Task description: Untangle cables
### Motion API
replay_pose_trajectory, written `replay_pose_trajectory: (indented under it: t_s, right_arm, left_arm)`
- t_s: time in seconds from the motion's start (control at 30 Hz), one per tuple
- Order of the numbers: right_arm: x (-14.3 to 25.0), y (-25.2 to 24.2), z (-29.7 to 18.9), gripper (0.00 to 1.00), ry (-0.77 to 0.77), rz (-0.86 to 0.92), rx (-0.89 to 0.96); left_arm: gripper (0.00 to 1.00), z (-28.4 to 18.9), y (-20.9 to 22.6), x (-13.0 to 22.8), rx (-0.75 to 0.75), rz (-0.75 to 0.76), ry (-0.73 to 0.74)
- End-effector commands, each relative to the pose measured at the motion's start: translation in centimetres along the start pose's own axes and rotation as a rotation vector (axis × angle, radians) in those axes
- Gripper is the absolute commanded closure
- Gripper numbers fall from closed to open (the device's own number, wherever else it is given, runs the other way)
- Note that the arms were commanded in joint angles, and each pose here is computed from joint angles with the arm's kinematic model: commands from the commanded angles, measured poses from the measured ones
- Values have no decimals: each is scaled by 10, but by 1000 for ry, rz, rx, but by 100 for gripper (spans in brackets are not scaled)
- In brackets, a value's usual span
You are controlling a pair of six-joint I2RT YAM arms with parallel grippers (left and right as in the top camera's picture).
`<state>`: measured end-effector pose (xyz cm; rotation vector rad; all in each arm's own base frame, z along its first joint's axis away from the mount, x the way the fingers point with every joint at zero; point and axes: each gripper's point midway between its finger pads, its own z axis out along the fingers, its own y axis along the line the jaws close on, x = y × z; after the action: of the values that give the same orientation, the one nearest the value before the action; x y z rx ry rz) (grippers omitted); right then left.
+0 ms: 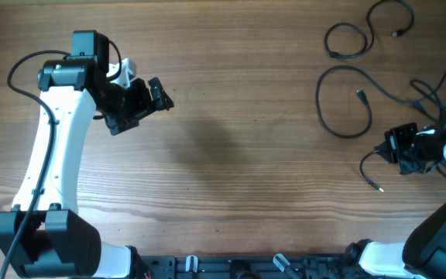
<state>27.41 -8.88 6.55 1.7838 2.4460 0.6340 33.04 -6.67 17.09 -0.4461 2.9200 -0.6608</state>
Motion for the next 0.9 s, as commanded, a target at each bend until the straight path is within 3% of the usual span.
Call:
replay_pose_trajectory:
  t_s: [0.0,0.23,0.5,0.6,0.63,0.67,0.87]
  right_arm:
    - [-11,11,-9,96,-67,39,-28]
    - [-31,32,-13,96,-134,251,-127]
    - [-7,25,-17,94,-53,186,-104]
    - [5,36,-19,69,-54,131,-115]
    - [14,41,-15,47,-43,98,-105]
    - [16,42,-13,35,-44,87,-97]
    - [27,44,-31,31,-84,-9,-116]
  left_arm:
    - [0,-6,-1,-4,1,25,-26]
    - [0,-6,-1,-4,1,24,-25]
    - [0,-6,-1,-5,3,26,-29]
    - [0,-6,-2,-7,5,8,-36]
    - [0,-6,-2,-7,5,2,-36]
    - [0,-6,-2,-7,5,2,-35]
    - [0,-6,-2,-8,6,4,-39]
